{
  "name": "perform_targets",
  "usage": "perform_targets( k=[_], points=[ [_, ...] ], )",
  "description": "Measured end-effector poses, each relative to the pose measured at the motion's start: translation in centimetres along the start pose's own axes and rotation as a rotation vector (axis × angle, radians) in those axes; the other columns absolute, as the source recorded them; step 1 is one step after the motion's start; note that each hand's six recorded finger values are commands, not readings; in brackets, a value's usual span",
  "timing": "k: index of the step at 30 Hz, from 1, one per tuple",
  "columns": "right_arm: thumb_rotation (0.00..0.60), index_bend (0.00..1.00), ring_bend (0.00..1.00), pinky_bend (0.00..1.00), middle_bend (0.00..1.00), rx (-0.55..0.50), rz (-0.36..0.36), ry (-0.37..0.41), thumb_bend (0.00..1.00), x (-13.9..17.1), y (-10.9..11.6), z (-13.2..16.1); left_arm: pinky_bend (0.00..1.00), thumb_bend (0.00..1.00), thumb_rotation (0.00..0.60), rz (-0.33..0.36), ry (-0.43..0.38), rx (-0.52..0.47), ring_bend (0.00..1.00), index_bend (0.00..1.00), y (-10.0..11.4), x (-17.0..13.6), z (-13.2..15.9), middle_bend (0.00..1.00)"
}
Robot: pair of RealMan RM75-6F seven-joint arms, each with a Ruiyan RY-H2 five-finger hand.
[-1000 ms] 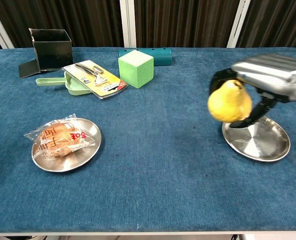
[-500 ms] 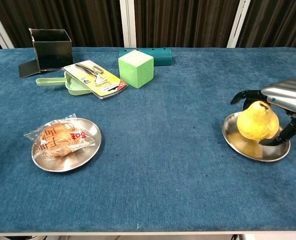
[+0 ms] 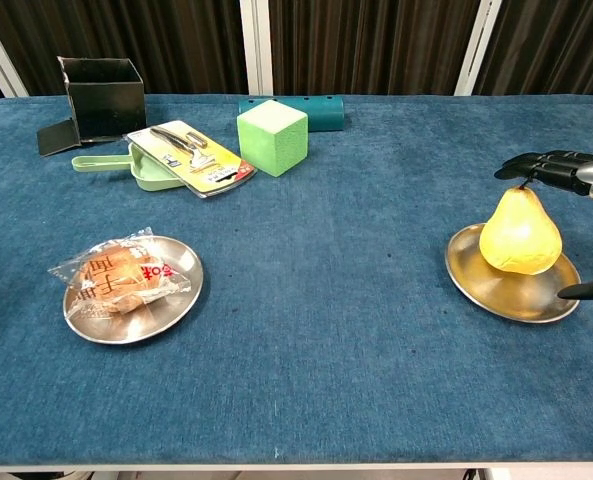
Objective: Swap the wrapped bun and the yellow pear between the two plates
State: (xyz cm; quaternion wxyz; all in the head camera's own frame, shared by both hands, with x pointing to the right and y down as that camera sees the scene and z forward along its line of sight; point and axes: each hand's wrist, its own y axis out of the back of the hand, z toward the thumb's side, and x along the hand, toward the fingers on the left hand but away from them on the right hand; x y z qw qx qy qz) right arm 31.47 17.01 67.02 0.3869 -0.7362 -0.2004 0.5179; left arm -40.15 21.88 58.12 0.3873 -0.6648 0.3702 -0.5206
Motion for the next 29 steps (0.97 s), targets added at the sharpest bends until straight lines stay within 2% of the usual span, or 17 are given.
perform_targets(
  k=[4, 8, 12, 15, 19, 21, 25, 29],
  points=[
    [0.49, 0.0, 0.0, 0.16, 0.0, -0.013, -0.021, 0.008, 0.19, 0.4, 0.4, 0.2, 0.23, 0.0, 0.6, 0.01, -0.013, -0.002, 0.03, 0.11, 0.2, -0.4, 0.2, 0.07],
    [0.484, 0.0, 0.0, 0.03, 0.0, 0.018, -0.09, -0.006, 0.18, 2.5, 1.4, -0.4, 0.17, 0.03, 0.6, 0.017, -0.013, 0.013, 0.0, 0.1, 0.5, -1.7, 0.1, 0.02],
    [0.484, 0.0, 0.0, 0.0, 0.0, 0.065, -0.18, -0.093, 0.18, 6.8, 2.3, -2.0, 0.13, 0.03, 0.6, 0.005, 0.04, 0.033, 0.0, 0.08, 0.4, -3.7, -1.0, 0.0],
    [0.486, 0.0, 0.0, 0.0, 0.0, 0.089, -0.271, -0.215, 0.18, 12.0, 2.6, -3.6, 0.11, 0.04, 0.6, 0.002, 0.1, 0.04, 0.0, 0.08, 0.0, -5.4, -2.2, 0.0],
    [0.502, 0.0, 0.0, 0.0, 0.0, 0.1, -0.339, -0.327, 0.18, 17.3, 2.2, -4.7, 0.1, 0.05, 0.6, 0.004, 0.138, 0.018, 0.0, 0.08, -0.6, -6.7, -3.4, 0.0],
    [0.507, 0.0, 0.0, 0.0, 0.0, 0.111, -0.357, -0.35, 0.18, 19.2, 1.9, -5.0, 0.1, 0.06, 0.6, -0.003, 0.135, -0.003, 0.0, 0.08, -0.9, -7.1, -3.6, 0.0],
    [0.508, 0.0, 0.0, 0.0, 0.0, 0.085, -0.37, -0.343, 0.18, 19.9, 1.7, -5.1, 0.1, 0.06, 0.6, -0.006, 0.115, -0.018, 0.0, 0.08, -0.8, -7.5, -3.8, 0.0],
    [0.509, 0.0, 0.0, 0.0, 0.0, 0.087, -0.351, -0.334, 0.18, 19.7, 1.4, -5.0, 0.1, 0.06, 0.6, -0.006, 0.111, -0.017, 0.0, 0.08, -0.7, -7.6, -3.9, 0.0]
  ],
)
